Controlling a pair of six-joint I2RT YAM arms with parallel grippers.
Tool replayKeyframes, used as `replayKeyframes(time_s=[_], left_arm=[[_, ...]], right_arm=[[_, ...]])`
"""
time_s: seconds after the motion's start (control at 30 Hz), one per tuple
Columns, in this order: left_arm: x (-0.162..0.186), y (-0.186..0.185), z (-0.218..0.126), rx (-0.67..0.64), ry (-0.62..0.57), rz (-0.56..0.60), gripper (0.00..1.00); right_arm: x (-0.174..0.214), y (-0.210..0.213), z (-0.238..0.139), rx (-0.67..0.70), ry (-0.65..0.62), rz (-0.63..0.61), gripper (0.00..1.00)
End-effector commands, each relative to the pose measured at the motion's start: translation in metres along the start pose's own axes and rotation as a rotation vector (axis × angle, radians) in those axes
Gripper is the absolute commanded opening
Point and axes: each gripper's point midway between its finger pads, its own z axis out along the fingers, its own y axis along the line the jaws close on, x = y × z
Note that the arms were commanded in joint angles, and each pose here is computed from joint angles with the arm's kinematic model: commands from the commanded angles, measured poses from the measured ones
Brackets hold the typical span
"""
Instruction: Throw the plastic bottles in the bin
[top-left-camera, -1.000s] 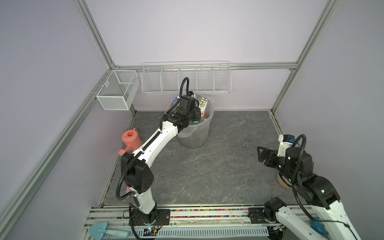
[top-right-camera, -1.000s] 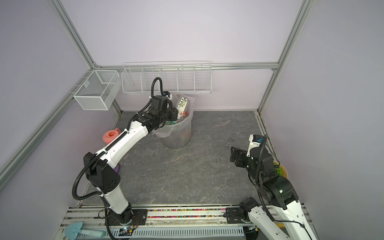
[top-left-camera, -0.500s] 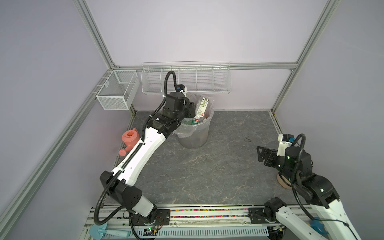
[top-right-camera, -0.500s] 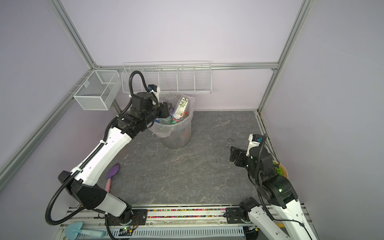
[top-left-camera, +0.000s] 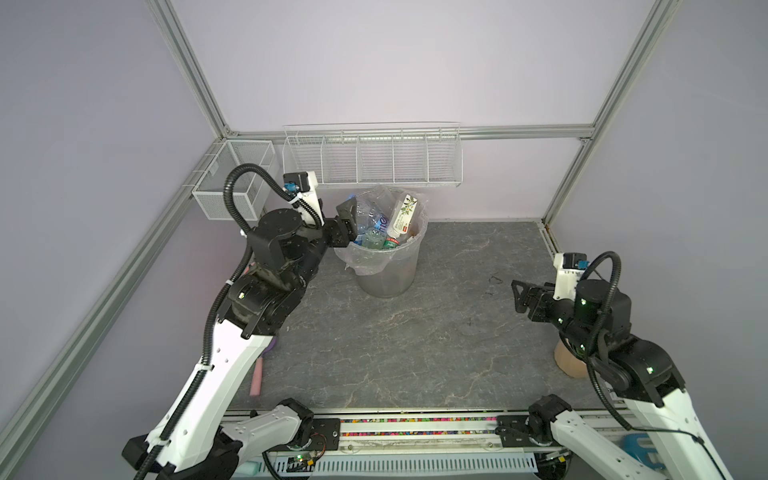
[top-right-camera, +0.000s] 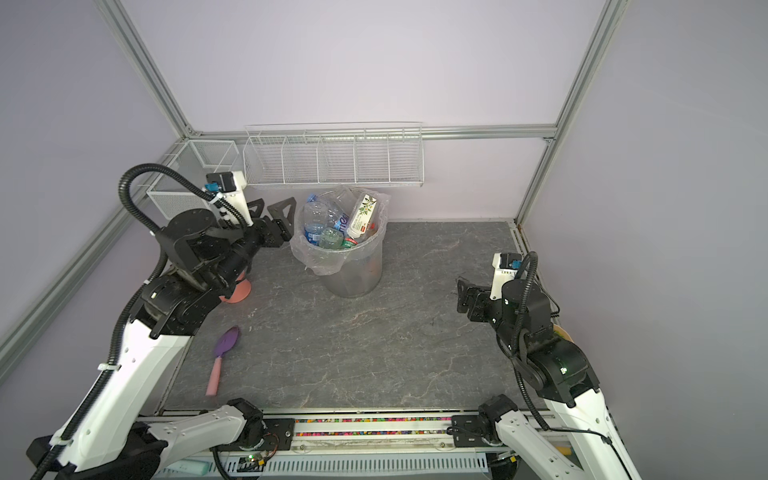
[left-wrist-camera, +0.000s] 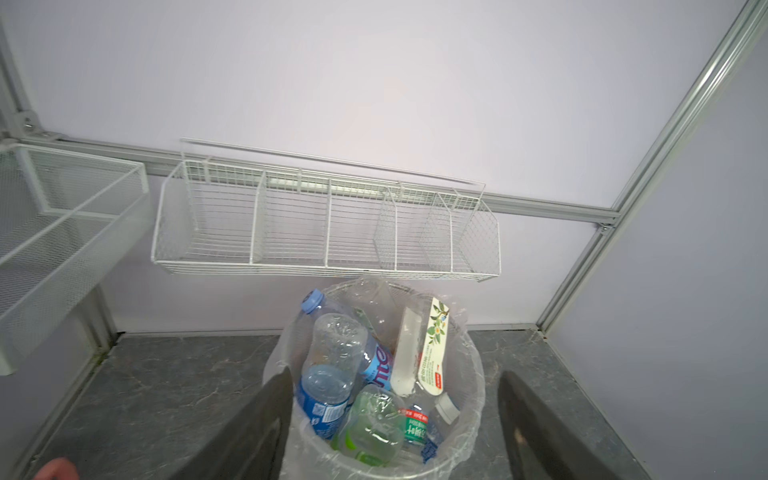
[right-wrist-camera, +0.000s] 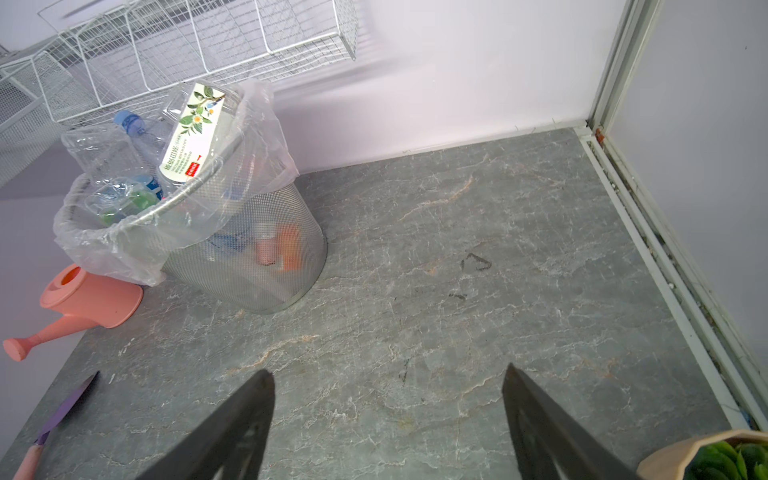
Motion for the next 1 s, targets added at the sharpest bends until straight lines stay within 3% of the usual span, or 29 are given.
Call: replayKeyframes(time_s=[0.0, 0.17, 0.5, 0.77, 0.97], left_arm=[[0.006, 0.026, -0.019, -0.104, -0.036, 0.028, 0.80], [0.036, 0.066, -0.049, -0.245, -0.068, 0.064, 0.84], [0.137, 0.146, -0.086, -0.585, 0.018, 0.129, 0.89], [0.194, 0.184, -0.107, -0.765, 0.067, 0.172, 0.90], [0.215, 0.197, -0.110, -0.849, 0.039, 0.155, 0.90]], right_arm=[[-0.013, -0.004, -0.007, 0.019, -0.057, -0.053, 0.88], [0.000, -0.024, -0.006, 0.106, -0.065, -0.087, 0.88], [0.055, -0.065, 0.010, 0.261, -0.025, -0.147, 0.88], [0.096, -0.082, 0.029, 0.300, -0.022, -0.169, 0.88], [0.112, -0.096, 0.041, 0.368, -0.004, -0.178, 0.88]])
